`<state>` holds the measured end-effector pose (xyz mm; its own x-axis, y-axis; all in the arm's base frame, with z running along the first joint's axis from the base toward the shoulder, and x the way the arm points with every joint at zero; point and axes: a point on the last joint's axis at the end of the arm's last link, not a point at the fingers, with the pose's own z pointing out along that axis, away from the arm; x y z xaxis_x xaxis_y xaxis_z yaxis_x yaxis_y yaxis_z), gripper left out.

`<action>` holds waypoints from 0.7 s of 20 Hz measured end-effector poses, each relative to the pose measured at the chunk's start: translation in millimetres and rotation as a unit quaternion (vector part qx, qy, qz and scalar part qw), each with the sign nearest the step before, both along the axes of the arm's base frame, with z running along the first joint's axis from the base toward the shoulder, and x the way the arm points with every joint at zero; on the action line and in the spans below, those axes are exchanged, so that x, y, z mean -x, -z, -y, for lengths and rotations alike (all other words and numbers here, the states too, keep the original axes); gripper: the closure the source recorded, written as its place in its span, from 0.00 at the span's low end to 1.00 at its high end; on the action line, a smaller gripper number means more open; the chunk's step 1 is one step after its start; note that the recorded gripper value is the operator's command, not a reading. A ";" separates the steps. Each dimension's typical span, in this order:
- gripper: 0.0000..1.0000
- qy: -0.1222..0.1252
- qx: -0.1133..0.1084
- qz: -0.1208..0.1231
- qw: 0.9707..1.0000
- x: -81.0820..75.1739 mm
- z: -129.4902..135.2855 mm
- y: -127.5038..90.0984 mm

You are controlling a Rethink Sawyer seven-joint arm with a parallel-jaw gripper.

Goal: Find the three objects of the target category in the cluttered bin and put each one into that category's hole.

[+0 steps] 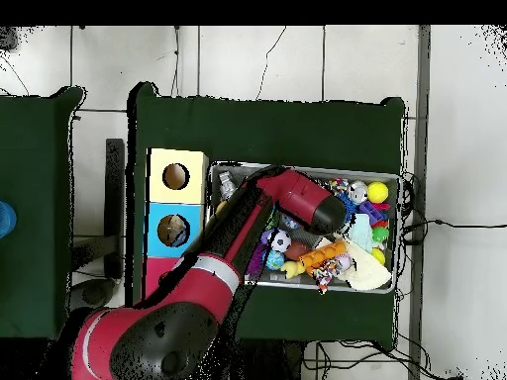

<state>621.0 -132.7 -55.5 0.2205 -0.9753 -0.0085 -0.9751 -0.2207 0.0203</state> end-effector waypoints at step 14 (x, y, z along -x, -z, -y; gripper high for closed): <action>1.00 0.000 0.000 0.003 1.000 -2.1 -0.1 -3.3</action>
<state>623.1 -132.5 -52.2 0.2204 -0.9754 -0.0080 -0.9753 -0.2205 0.0145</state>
